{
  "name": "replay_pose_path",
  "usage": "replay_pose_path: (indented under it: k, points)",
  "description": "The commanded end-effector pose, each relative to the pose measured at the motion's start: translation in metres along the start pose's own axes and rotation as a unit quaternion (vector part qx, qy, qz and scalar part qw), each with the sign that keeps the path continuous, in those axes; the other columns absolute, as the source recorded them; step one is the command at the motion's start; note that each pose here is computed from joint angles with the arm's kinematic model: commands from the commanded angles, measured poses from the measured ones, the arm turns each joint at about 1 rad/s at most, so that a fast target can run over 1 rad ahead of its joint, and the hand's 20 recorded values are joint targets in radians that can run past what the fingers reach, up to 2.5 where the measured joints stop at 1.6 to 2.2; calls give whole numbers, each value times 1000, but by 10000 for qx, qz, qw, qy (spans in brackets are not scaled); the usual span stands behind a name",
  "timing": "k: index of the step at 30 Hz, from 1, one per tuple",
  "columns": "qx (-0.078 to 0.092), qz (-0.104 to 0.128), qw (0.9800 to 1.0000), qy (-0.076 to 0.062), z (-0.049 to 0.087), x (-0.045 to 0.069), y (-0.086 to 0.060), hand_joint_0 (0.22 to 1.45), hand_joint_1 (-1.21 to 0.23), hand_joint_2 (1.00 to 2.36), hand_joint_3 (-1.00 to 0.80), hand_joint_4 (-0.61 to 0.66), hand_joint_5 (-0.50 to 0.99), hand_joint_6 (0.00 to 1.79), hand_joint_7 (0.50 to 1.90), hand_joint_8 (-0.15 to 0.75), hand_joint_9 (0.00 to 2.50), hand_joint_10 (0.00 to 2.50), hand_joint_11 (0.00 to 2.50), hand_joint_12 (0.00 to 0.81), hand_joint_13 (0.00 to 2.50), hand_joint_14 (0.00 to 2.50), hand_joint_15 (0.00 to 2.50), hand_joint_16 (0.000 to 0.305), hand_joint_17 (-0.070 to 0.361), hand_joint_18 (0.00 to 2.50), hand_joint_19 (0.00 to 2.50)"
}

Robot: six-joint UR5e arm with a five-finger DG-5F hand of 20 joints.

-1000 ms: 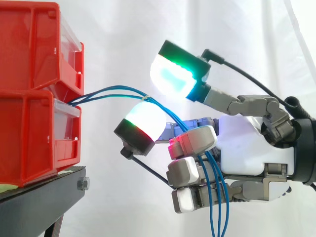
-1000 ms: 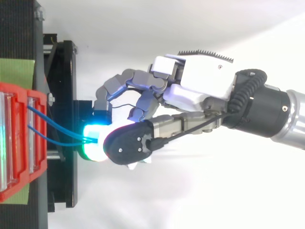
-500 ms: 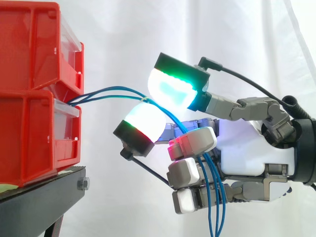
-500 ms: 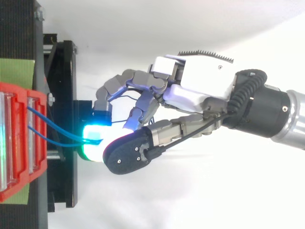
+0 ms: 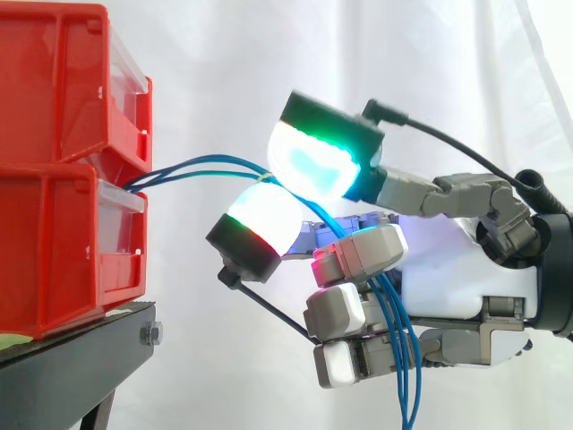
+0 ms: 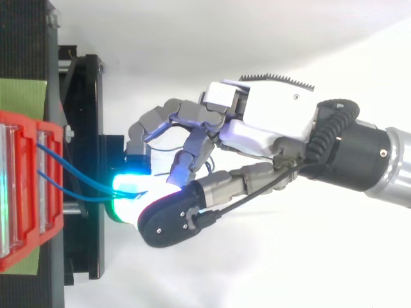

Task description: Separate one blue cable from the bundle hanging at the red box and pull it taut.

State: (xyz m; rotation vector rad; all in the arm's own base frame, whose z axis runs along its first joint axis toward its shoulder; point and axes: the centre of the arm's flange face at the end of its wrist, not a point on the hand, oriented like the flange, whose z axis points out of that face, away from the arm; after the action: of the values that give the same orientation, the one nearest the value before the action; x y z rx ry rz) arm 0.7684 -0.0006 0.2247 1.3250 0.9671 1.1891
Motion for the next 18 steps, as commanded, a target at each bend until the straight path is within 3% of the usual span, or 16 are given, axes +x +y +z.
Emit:
replay_pose_path:
  k: [1, 6, 8, 10, 12, 15, 18]
  points:
    - [-2, 0, 10000, -20, 0, 0, 0, 672, -802, 1020, -169, 40, -199, 951, 1000, 340, 1276, 142, 1348, 382, 1188, 21, 816, 48, 107, 935, 714]
    - [-8, 4, 10000, -19, -1, 3, 0, 704, -814, 1022, -78, -2, -206, 970, 992, 335, 1244, 169, 1326, 383, 1179, 22, 809, 47, 106, 921, 724]
    - [-17, 7, 10000, -34, 0, 3, 0, 744, -819, 1019, -192, 14, -214, 975, 941, 331, 1218, 189, 1307, 373, 1157, 22, 815, 46, 104, 896, 712]
    - [-24, 3, 10000, -41, 0, 3, 0, 752, -838, 1003, -462, 65, -208, 973, 883, 328, 1234, 181, 1322, 373, 1156, 20, 807, 45, 102, 897, 695]
    - [-23, 3, 10000, -33, -1, 4, 0, 719, -822, 1000, -500, 74, -201, 969, 870, 330, 1240, 171, 1329, 370, 1155, 23, 816, 45, 102, 896, 695]
    - [-23, -5, 10000, -25, -1, 4, 0, 572, -726, 1000, -500, 102, -189, 958, 861, 352, 1294, 108, 1376, 377, 1165, 22, 810, 46, 104, 901, 699]
    - [-23, -5, 10000, -33, -1, 4, 0, 535, -675, 1000, -500, 119, -185, 947, 854, 361, 1306, 108, 1354, 388, 1173, 22, 799, 49, 110, 914, 698]
